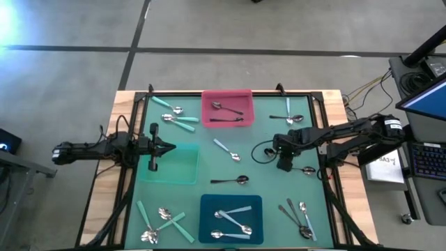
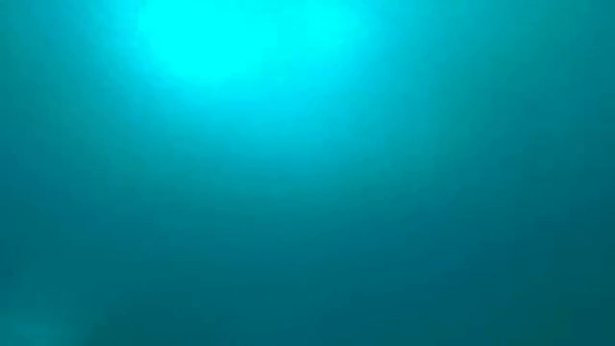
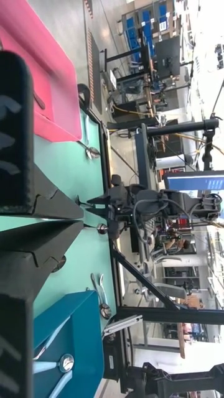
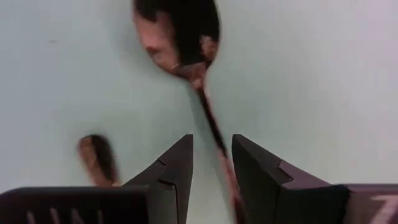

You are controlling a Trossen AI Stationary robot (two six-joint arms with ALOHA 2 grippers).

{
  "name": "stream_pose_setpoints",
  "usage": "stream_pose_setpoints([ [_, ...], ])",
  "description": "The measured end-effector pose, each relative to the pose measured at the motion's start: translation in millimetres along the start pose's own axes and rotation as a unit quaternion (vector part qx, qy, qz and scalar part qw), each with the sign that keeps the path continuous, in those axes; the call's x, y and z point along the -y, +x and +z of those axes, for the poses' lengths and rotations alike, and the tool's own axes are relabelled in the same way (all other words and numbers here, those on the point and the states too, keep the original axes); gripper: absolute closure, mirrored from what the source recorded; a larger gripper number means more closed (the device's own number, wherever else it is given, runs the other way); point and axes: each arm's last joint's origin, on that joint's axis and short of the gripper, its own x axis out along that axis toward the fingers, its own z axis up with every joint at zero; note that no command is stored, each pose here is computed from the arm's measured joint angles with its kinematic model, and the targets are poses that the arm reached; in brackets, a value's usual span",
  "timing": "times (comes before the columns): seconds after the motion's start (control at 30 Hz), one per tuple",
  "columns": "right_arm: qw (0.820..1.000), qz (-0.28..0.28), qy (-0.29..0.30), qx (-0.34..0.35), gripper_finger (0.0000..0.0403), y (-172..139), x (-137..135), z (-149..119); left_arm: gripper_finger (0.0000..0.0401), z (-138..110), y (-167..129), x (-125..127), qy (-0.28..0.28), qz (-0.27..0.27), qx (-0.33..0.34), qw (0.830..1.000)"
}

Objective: Sort silverware by color (type)
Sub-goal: Put the black spoon into the red bin

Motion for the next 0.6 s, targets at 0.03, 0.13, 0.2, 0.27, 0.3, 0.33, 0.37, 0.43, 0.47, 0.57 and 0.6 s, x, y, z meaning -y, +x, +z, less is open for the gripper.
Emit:
stream_pose_setpoints([
  [0.03, 1.000, -0.007, -0.002, 0.000, 0.0300, 0.9, 0.3, 0.2, 0.0401, 0.0, 0.0, 0.0, 0.000, 0.000, 0.000, 1.000],
  [0.13, 1.000, -0.013, -0.004, 0.001, 0.0298, 2.8, 0.5, 0.3, 0.0401, 0.0, 0.0, 0.0, 0.000, 0.000, 0.000, 1.000],
  [0.2, 1.000, -0.013, -0.006, -0.001, 0.0296, 3.9, 0.4, 0.6, 0.0401, 0.1, 0.0, 0.0, 0.000, 0.000, 0.000, 1.000],
  [0.27, 1.000, -0.013, -0.007, -0.001, 0.0297, 4.2, 0.4, 0.5, 0.0401, 0.1, 0.0, 0.0, 0.000, 0.000, 0.000, 1.000],
  [0.3, 1.000, -0.013, -0.007, 0.001, 0.0298, 4.4, 0.4, 0.6, 0.0401, 0.1, 0.0, 0.0, 0.000, 0.000, 0.000, 1.000],
  [0.33, 1.000, -0.012, -0.007, 0.002, 0.0300, 4.7, 0.3, 0.7, 0.0401, 0.0, 0.0, 0.0, 0.000, 0.000, 0.000, 1.000],
  [0.37, 1.000, -0.014, -0.008, 0.004, 0.0301, 5.1, 0.3, 0.6, 0.0401, 0.0, 0.0, 0.0, 0.000, 0.000, 0.000, 1.000],
  [0.43, 1.000, -0.014, -0.011, 0.011, 0.0305, 6.1, 0.3, 1.0, 0.0401, 0.1, 0.0, 0.0, 0.000, 0.000, 0.000, 1.000],
  [0.47, 1.000, -0.014, -0.015, 0.014, 0.0306, 7.2, 0.1, 1.7, 0.0401, 0.0, 0.0, 0.0, 0.000, 0.000, 0.000, 1.000],
  [0.57, 1.000, -0.017, -0.016, 0.013, 0.0314, 11.3, -0.4, 3.1, 0.0401, 0.1, 0.0, 0.0, 0.000, 0.000, 0.000, 1.000],
  [0.6, 1.000, -0.018, -0.014, 0.010, 0.0318, 13.3, -0.7, 3.4, 0.0401, 0.1, 0.0, 0.0, 0.000, 0.000, 0.000, 1.000],
])
